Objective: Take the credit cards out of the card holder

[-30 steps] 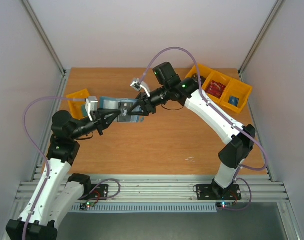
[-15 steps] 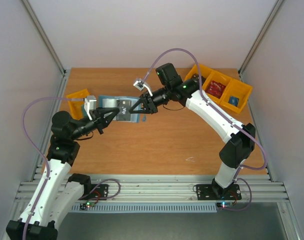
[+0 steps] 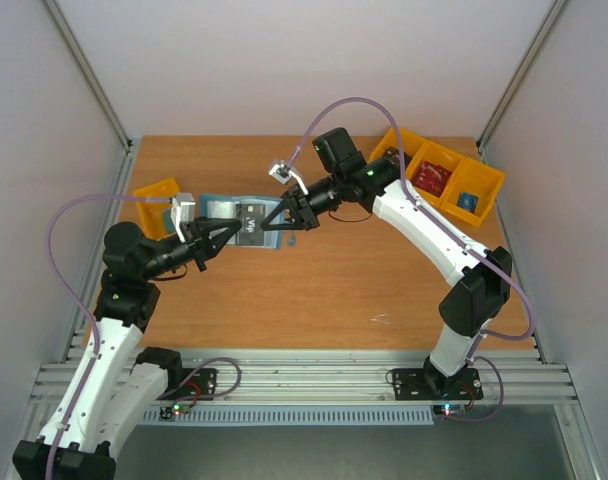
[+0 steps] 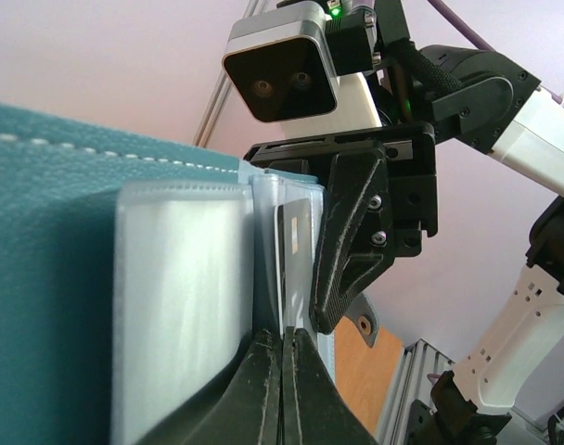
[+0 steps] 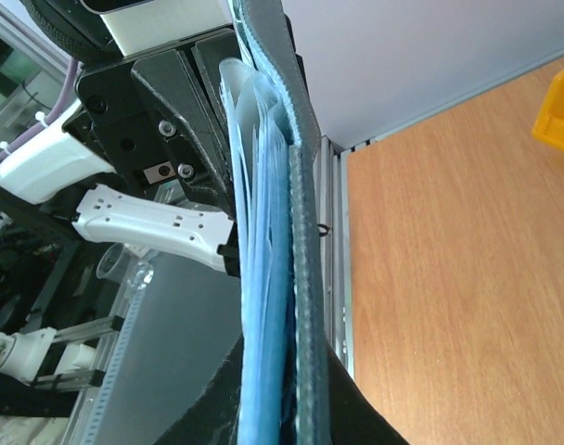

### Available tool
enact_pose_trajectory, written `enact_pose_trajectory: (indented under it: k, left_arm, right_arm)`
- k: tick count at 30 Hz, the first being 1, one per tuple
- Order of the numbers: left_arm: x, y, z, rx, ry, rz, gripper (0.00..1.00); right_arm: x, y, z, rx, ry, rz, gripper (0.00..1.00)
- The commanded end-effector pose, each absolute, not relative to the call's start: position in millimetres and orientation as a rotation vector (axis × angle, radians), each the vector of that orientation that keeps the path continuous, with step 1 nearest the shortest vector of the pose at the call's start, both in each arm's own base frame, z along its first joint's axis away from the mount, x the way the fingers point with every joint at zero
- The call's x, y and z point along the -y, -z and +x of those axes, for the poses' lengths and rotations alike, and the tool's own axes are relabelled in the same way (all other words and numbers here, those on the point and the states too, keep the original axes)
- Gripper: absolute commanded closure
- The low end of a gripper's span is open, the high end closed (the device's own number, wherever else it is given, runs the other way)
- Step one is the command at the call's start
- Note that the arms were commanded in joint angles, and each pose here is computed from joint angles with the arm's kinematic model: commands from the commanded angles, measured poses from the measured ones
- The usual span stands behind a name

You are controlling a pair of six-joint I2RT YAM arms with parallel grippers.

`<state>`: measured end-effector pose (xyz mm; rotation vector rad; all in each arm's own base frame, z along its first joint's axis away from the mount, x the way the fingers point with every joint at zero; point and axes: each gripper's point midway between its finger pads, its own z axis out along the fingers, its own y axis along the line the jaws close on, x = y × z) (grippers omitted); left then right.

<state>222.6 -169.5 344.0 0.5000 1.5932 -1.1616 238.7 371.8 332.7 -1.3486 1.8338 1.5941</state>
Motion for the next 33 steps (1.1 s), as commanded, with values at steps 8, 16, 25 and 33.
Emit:
enact_pose_trajectory:
  k: [8, 16, 25, 33]
  left_arm:
    - [162.4, -362.7, 225.7, -1.507, 1.12, 0.497, 1.0]
    - [162.0, -363.2, 227.5, -1.516, 1.124, 0.484, 1.0]
    - [155.2, -358.3, 233.7, -1.549, 1.047, 0.469, 1.0]
    - [154.0, -360.2, 232.2, -1.544, 1.036, 0.488, 1.0]
  right_arm:
    - [-350.6, -361.5, 240.0, -1.789, -1.618, -1.304, 0.83]
    - [-352.9, -359.4, 242.9, -1.788, -1.569, -1.308, 0.99]
    - [-342.1, -353.1, 245.5, -1.798, -1.553, -1.3, 0.99]
    - [-331.3, -349.7, 247.7, -1.808, -1.538, -1.279, 0.99]
